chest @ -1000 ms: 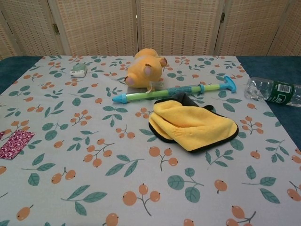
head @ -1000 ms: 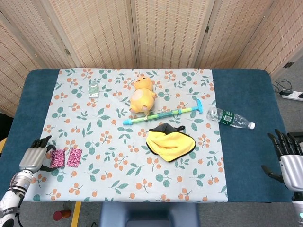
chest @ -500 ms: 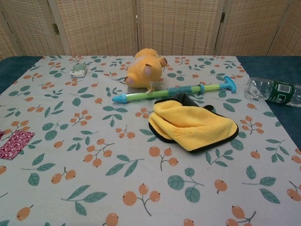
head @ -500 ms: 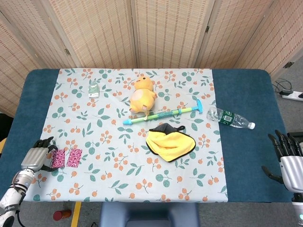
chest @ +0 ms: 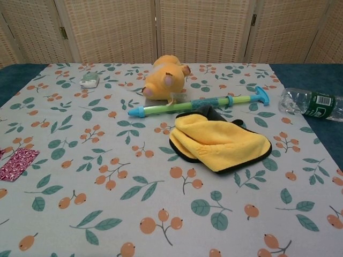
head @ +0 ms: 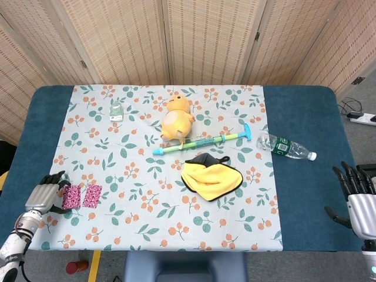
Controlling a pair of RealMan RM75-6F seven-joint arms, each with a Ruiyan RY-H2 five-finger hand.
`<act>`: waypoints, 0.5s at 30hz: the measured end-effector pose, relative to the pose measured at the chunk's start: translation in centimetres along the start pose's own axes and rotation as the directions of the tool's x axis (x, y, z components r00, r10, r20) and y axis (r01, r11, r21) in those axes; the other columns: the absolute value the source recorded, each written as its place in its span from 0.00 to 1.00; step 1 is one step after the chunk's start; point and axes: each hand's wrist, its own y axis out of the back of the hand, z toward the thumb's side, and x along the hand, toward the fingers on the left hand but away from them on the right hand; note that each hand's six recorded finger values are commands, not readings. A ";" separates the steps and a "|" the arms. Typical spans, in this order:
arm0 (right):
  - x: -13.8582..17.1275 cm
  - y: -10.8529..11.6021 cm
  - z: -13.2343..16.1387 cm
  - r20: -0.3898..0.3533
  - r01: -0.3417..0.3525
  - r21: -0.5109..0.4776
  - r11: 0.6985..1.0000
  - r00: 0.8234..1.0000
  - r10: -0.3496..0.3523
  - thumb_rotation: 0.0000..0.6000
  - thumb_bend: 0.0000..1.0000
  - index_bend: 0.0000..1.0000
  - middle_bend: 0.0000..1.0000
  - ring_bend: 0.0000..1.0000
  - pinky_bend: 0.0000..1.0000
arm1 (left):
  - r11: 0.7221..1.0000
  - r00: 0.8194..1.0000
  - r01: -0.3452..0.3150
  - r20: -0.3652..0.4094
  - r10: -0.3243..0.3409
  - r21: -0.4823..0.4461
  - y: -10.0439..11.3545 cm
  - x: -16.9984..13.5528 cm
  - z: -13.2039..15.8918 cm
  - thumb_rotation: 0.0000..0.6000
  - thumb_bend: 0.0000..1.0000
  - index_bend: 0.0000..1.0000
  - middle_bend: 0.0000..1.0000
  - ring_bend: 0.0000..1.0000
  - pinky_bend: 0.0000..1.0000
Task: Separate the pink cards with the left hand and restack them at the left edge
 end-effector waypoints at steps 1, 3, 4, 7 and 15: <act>0.0 0.0 0.0 0.000 0.000 0.000 1.000 1.000 0.000 1.00 0.23 0.00 0.00 0.00 0.00 | 1.000 1.000 0.002 -0.001 -0.002 -0.001 0.0 0.0 0.0 0.95 0.17 0.26 0.00 0.00 0.00; 0.0 0.0 0.0 -0.001 0.000 0.000 1.000 1.000 0.000 1.00 0.23 0.00 0.00 0.00 0.00 | 1.000 1.000 0.005 -0.004 -0.005 -0.005 0.0 -0.1 0.1 0.94 0.17 0.24 0.00 0.00 0.00; 0.0 0.0 0.0 -0.002 0.000 -0.001 1.000 1.000 0.000 1.00 0.23 0.00 0.00 0.00 0.00 | 1.000 1.000 0.005 -0.005 -0.005 -0.007 0.0 -0.1 0.1 0.94 0.17 0.24 0.00 0.00 0.00; -0.1 0.0 -0.1 -0.003 0.002 -0.001 1.000 1.000 -0.002 1.00 0.23 0.00 0.00 0.00 0.00 | 1.000 1.000 0.003 -0.004 -0.003 -0.008 0.1 -0.1 0.3 0.94 0.17 0.22 0.00 0.00 0.00; 0.1 0.1 -0.3 0.003 0.005 -0.005 1.000 1.000 -0.005 1.00 0.23 0.00 0.00 0.00 0.00 | 0.999 0.999 -0.028 0.019 0.028 -0.015 0.9 -0.3 1.3 0.93 0.17 0.20 0.00 0.00 0.00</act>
